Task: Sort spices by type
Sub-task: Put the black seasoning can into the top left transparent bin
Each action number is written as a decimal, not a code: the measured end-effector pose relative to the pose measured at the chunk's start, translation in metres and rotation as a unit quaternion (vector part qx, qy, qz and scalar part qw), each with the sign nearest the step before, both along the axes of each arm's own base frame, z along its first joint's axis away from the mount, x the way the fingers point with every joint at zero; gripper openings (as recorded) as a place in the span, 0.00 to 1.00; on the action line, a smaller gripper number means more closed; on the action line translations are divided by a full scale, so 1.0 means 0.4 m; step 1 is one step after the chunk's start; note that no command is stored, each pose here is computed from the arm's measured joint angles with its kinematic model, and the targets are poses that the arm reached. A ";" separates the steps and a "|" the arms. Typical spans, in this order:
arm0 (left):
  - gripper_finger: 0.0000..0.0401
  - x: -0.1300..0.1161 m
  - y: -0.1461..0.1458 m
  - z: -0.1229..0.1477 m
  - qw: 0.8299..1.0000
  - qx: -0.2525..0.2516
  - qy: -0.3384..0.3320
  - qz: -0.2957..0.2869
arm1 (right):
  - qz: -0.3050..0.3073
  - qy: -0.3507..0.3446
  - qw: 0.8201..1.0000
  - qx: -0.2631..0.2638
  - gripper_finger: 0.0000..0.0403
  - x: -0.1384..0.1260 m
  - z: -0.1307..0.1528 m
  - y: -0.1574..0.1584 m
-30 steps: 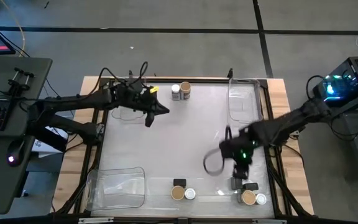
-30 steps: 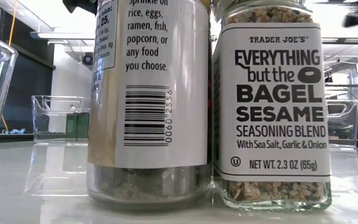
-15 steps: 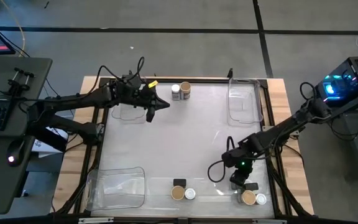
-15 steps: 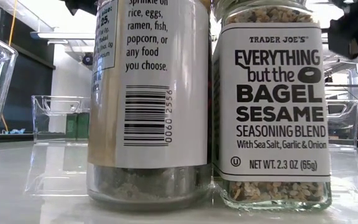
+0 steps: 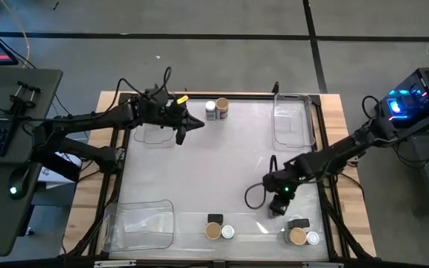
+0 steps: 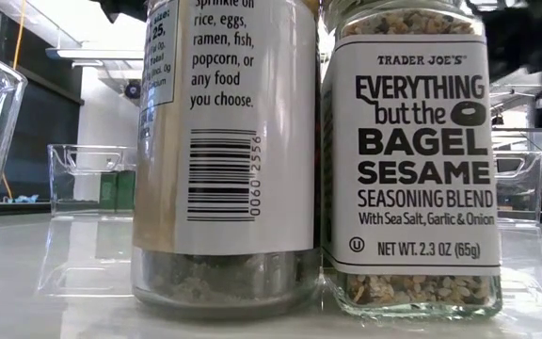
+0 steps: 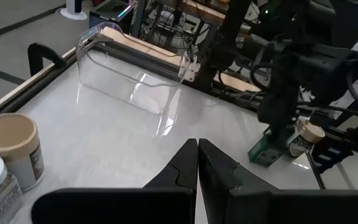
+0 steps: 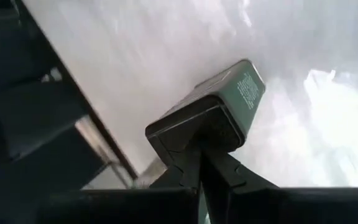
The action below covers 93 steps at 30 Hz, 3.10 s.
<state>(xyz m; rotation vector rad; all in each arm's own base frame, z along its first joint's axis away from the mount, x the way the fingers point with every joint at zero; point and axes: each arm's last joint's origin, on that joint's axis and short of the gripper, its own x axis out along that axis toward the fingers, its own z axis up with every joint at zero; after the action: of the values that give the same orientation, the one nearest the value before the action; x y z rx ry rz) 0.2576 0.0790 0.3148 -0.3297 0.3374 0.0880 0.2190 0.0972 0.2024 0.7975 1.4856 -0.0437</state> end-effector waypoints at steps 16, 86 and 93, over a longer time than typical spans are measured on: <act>0.00 0.003 0.001 0.017 0.999 0.028 -0.031 -0.006 | -0.046 -0.162 0.975 -0.144 0.00 0.096 0.003 -0.229; 0.54 0.335 -0.057 -0.240 0.738 0.393 0.365 -0.411 | -0.034 -0.240 0.918 -0.314 0.00 0.018 0.354 -0.391; 0.54 0.333 -0.057 -0.274 0.724 0.416 0.353 -0.422 | -0.034 -0.239 0.918 -0.314 0.00 0.018 0.354 -0.391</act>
<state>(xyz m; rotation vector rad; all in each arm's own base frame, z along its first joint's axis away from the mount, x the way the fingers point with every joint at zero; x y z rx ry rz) 0.3908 0.0563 0.2054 0.8195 1.1326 -0.5534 0.2263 -0.0593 0.3439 0.2977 0.8893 -0.3389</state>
